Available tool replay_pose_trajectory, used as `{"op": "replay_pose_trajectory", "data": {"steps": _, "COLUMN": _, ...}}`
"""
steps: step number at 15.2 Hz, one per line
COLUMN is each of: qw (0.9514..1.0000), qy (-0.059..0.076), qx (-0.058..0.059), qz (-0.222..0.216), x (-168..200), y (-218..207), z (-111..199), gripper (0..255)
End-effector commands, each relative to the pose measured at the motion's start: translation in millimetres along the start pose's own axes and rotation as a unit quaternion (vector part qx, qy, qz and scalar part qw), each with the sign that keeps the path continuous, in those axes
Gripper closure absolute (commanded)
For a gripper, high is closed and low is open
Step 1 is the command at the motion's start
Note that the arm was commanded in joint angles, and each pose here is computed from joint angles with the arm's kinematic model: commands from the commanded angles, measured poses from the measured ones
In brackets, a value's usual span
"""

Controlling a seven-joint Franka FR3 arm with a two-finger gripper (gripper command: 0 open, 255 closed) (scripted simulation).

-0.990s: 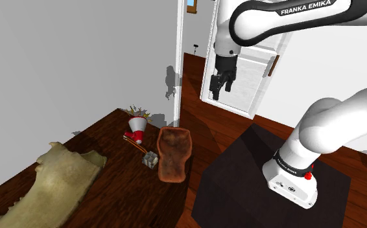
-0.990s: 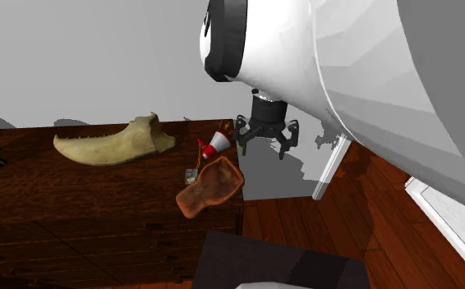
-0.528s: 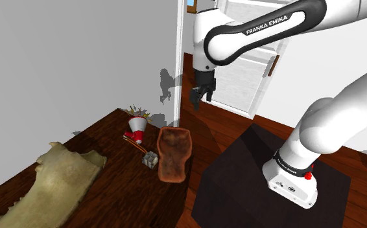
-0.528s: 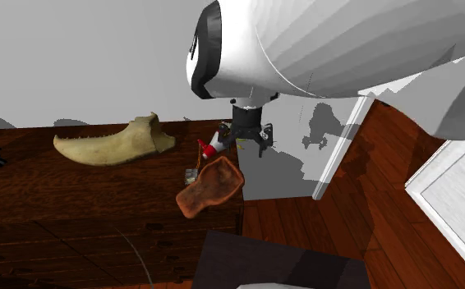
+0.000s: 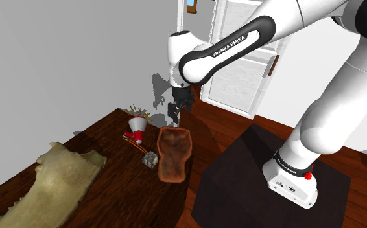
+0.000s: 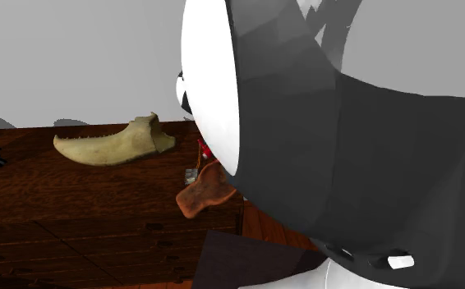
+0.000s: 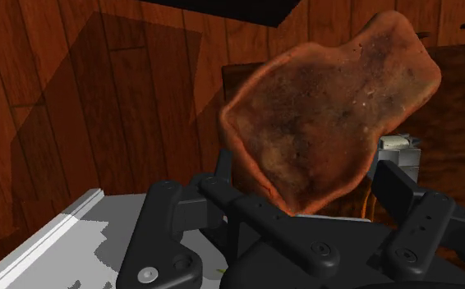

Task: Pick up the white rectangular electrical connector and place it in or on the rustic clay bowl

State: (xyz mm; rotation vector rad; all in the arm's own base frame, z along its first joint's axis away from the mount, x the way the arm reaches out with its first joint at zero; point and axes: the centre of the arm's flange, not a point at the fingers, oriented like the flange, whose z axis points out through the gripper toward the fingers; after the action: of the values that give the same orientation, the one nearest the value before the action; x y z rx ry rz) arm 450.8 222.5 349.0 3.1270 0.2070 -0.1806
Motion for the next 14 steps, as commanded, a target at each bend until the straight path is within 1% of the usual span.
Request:
{"op": "replay_pose_trajectory", "data": {"steps": 1, "qw": 1.0000, "qy": 0.002, "qx": -0.001, "qz": -0.005, "x": 15.8, "y": -14.4, "z": 14.3, "gripper": 0}}
{"op": "replay_pose_trajectory", "data": {"steps": 14, "qw": 0.9992, "qy": 0.010, "qx": -0.007, "qz": -0.038, "x": 119.6, "y": -112.9, "z": 107.8, "gripper": 0}}
